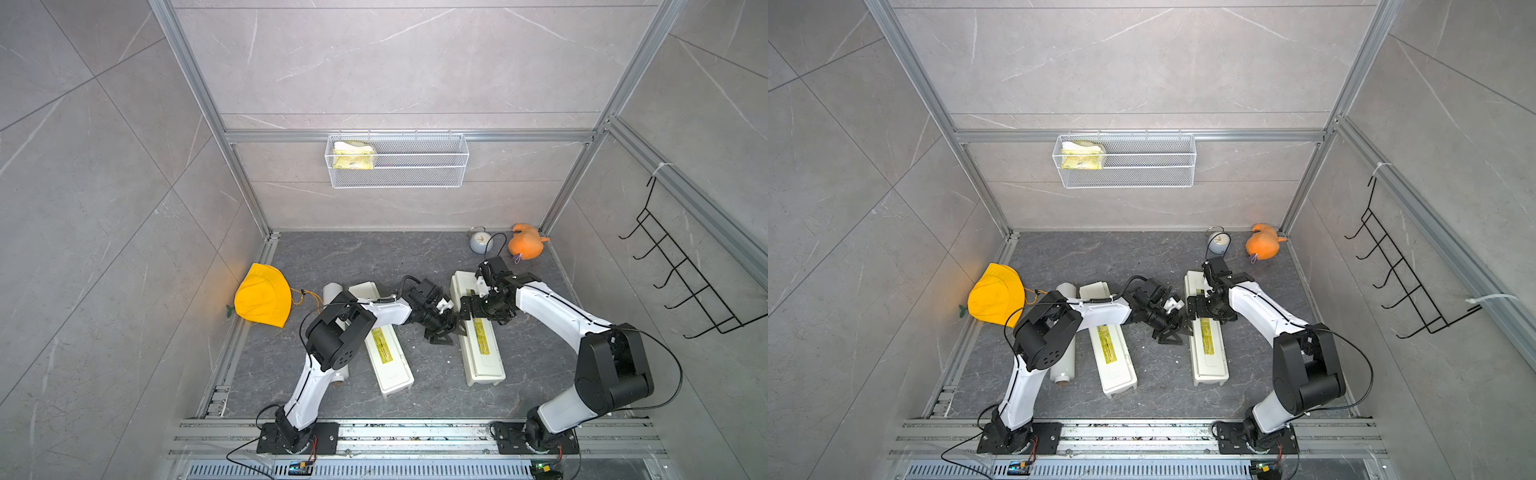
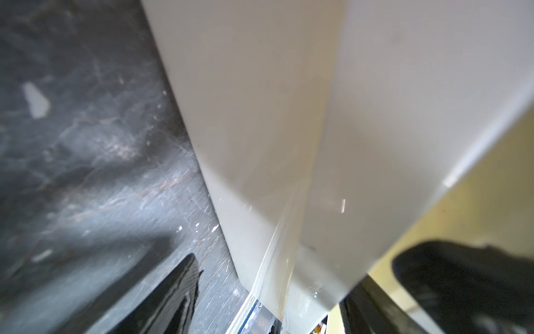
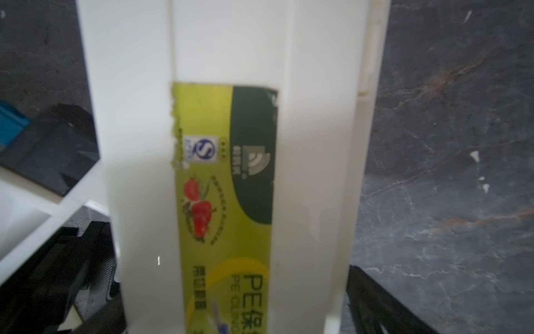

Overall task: Put plastic wrap rolls into dispensers
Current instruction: Open the lid of the plastic wrap cutting box.

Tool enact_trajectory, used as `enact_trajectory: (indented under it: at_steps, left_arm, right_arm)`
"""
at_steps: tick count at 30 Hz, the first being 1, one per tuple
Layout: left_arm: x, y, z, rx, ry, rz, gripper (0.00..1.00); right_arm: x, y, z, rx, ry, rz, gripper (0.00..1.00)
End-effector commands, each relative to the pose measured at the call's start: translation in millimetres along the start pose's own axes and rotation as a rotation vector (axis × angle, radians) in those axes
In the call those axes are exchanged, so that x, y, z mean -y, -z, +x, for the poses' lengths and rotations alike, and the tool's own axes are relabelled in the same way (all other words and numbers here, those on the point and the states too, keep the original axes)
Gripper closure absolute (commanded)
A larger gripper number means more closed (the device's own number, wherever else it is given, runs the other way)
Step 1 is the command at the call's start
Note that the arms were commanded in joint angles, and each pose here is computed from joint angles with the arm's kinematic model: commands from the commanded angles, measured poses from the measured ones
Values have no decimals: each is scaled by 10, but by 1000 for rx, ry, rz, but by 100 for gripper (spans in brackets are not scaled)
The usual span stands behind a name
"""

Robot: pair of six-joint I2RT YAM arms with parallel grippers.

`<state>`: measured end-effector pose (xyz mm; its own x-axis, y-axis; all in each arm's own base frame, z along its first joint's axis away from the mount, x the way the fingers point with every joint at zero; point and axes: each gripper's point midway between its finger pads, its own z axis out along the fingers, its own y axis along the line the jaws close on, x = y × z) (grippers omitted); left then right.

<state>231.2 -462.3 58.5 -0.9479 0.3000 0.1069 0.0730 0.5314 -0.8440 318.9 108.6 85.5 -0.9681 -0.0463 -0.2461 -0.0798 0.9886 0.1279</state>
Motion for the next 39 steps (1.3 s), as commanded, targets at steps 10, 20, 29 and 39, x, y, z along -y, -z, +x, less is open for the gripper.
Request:
enact_trajectory:
  at_steps: [10, 20, 29, 39]
  left_arm:
    - [-211, -129, 75, -15, 8, -79, 28]
    - [-187, -57, 69, -3, 2, -88, 28]
    - [85, 49, -32, 12, -61, -85, 28]
    - [735, 600, -208, 147, -179, -86, 27]
  right_arm:
    - [251, 225, 45, -72, 91, 186, 1]
    - [637, 654, 106, -51, -5, 212, 0]
    - [775, 955, 132, 15, -79, 226, 0]
    - [431, 1323, 28, 141, -45, 59, 0]
